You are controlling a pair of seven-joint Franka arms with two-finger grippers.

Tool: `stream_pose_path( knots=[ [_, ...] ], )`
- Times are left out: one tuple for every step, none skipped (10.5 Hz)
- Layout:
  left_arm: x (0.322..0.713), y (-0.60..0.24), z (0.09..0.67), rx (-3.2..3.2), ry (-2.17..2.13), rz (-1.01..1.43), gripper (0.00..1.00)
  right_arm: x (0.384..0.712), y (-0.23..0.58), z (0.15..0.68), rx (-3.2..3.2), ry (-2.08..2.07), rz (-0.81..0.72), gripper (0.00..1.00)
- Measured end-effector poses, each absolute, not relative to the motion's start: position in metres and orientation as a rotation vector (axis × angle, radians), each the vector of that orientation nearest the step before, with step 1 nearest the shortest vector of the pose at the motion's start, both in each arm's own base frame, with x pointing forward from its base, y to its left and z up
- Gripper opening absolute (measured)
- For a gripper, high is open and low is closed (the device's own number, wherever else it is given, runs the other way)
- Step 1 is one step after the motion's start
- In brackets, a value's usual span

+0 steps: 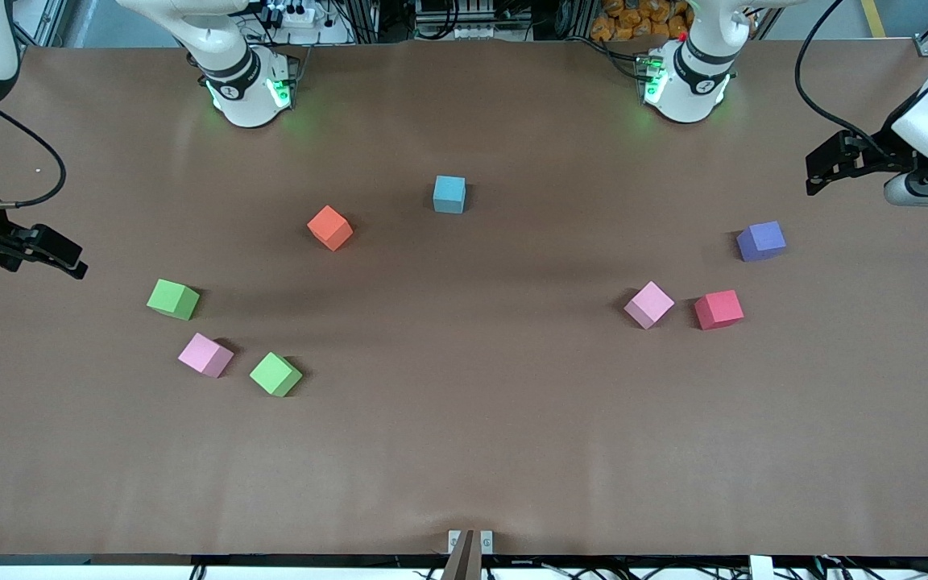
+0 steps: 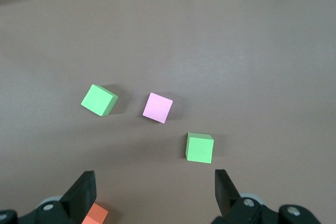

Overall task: Arrange blocks into number 1
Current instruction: 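Reach the left gripper down to the pink cube beside the crimson cube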

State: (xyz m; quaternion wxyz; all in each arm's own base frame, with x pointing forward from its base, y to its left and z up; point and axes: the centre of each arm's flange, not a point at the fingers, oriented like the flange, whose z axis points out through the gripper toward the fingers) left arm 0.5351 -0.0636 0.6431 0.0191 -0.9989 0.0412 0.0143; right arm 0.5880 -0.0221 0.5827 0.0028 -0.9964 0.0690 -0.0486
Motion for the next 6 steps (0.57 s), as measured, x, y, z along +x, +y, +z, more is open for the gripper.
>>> stream_pose_path(
  knots=[
    [0.535, -0.065, 0.643, -3.1, 0.132, 0.044, 1.0, 0.588, -0.022, 0.583, -3.125, 0.217, -0.152, 1.0],
    [0.535, -0.065, 0.643, -3.1, 0.132, 0.044, 1.0, 0.588, -0.022, 0.583, -3.125, 0.217, -0.152, 1.0],
    [0.535, -0.065, 0.643, -3.1, 0.132, 0.046, 1.0, 0.588, -0.023, 0.583, -3.125, 0.219, -0.151, 1.0],
    [0.537, -0.065, 0.64, -3.1, 0.132, 0.053, 1.0, 0.588, -0.024, 0.583, -3.125, 0.222, -0.151, 1.0],
    [0.539, -0.066, 0.636, -3.1, 0.134, 0.066, 1.0, 0.588, -0.025, 0.583, -3.125, 0.225, -0.15, 1.0],
    [0.543, -0.068, 0.628, -3.099, 0.141, 0.088, 1.0, 0.588, -0.026, 0.582, -3.125, 0.226, -0.149, 1.0]
  ],
)
